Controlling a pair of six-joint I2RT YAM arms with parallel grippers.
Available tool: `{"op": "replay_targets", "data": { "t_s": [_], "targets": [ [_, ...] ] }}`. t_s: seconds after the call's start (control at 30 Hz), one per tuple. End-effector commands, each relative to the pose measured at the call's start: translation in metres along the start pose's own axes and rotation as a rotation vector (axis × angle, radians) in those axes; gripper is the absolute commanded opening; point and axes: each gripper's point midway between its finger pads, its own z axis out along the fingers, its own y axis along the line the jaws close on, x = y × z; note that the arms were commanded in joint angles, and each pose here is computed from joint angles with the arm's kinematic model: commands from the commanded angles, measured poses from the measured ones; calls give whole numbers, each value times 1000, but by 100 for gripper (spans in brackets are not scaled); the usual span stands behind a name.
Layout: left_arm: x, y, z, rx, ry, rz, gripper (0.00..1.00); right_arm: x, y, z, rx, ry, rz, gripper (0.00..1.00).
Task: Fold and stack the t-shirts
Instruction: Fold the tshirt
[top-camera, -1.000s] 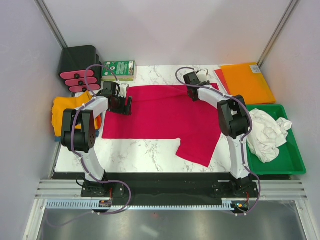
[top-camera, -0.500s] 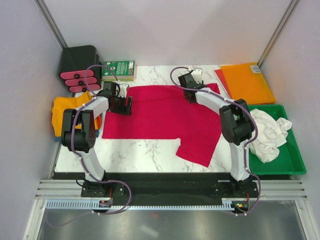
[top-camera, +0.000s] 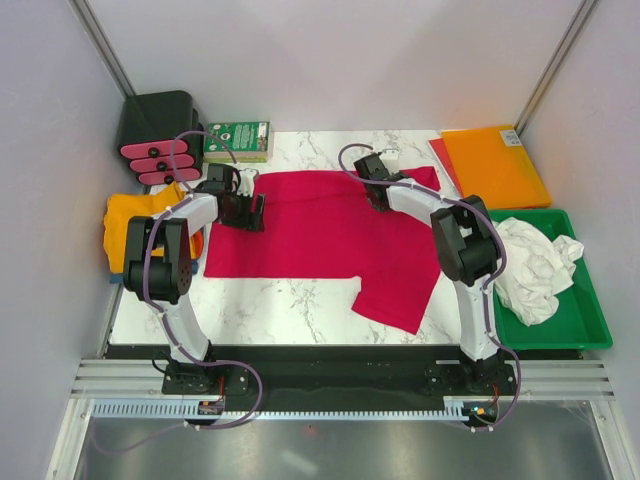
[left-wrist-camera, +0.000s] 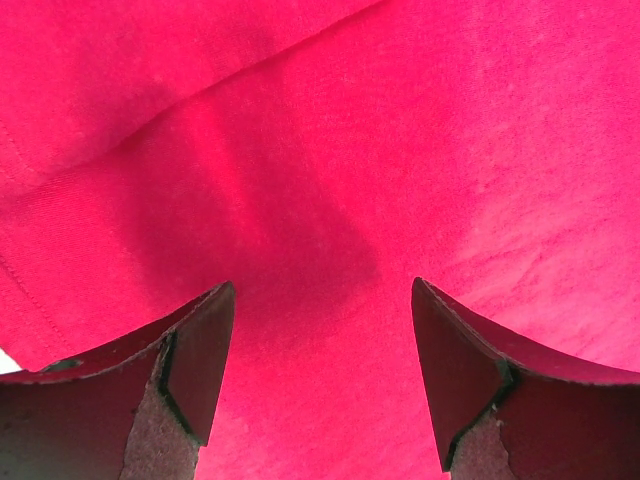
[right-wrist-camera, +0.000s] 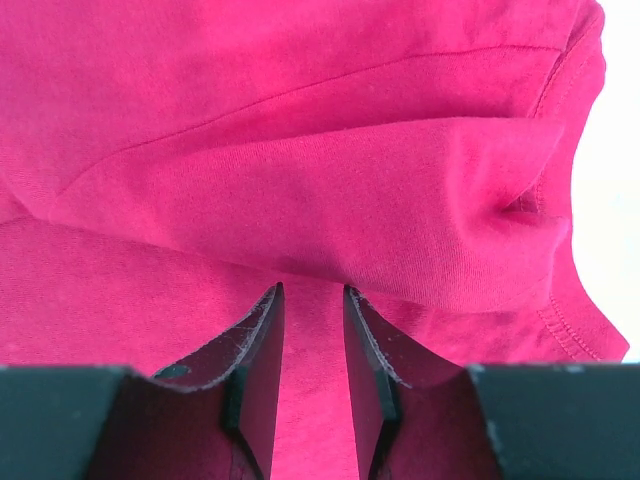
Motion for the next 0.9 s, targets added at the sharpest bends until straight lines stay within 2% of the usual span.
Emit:
{"op": "replay_targets", "data": {
  "t_s": [0.0,0.23,0.6,0.73,0.87],
  "targets": [
    [-6,-4,3,28,-18,-28,78,-7,-8,8,37,-7,20,38],
    [-4,-1,3,15,-15,-22,78,-49,-20,17,82,-67,69,39],
    [-4,-1,5,18,-11,-23,78,-84,-19,43,87,-62,90,41],
    [-4,-2,5,20,-11,-23,78,-72,-18,68,99,-20,79,42],
    [-3,-2,7,23,-5,-26,78,-78,-25,83,117,-34,107,43]
  ]
}}
